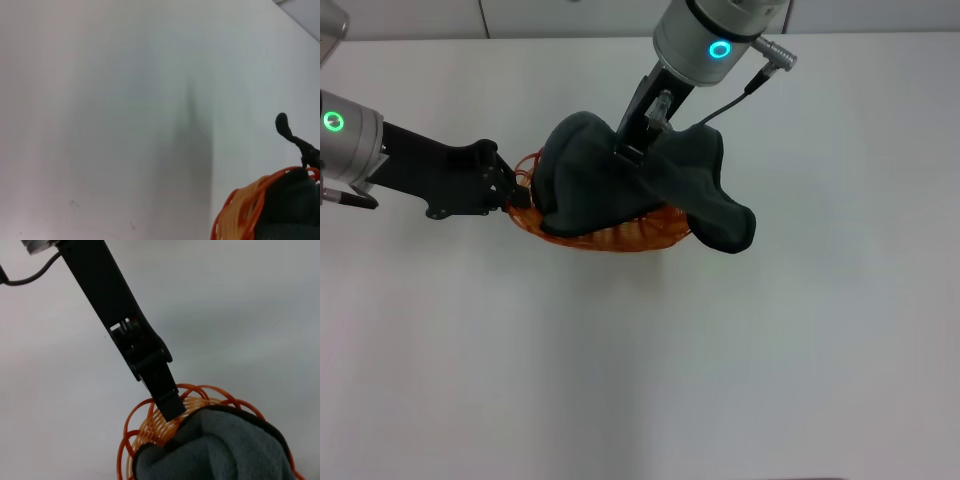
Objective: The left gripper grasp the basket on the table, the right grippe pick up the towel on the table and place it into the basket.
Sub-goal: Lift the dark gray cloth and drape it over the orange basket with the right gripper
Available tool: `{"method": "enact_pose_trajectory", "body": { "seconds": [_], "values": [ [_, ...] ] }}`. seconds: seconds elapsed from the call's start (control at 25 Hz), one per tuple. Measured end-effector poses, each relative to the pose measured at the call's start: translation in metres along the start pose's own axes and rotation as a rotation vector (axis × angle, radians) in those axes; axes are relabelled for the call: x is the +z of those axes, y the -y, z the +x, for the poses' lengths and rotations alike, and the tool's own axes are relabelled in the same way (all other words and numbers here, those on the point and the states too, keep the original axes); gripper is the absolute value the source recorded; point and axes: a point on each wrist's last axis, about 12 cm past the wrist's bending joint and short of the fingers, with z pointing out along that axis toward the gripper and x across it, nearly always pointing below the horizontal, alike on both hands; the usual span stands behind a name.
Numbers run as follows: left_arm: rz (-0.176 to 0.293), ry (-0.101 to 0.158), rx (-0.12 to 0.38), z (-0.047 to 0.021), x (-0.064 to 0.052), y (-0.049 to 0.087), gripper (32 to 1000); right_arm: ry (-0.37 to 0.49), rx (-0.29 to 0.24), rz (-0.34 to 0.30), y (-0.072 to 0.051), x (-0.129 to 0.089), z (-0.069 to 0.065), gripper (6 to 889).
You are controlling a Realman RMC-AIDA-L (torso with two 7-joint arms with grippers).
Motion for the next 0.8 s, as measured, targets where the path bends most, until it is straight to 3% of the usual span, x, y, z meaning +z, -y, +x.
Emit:
{"method": "enact_pose_trajectory", "body": {
  "seconds": [0.2,0.8],
  "values": [
    [0.000,0.000,0.000,0.0000,0.0000,0.0000,92,-0.001,-0.004,-0.002,-0.0003,-0.0001,-0.0002,98],
    [-0.002,0.001,0.002,-0.0001,0.0000,-0.0002,92,0.003,-0.017,0.000,-0.0006,-0.0021,-0.0029,459]
  ]
}}
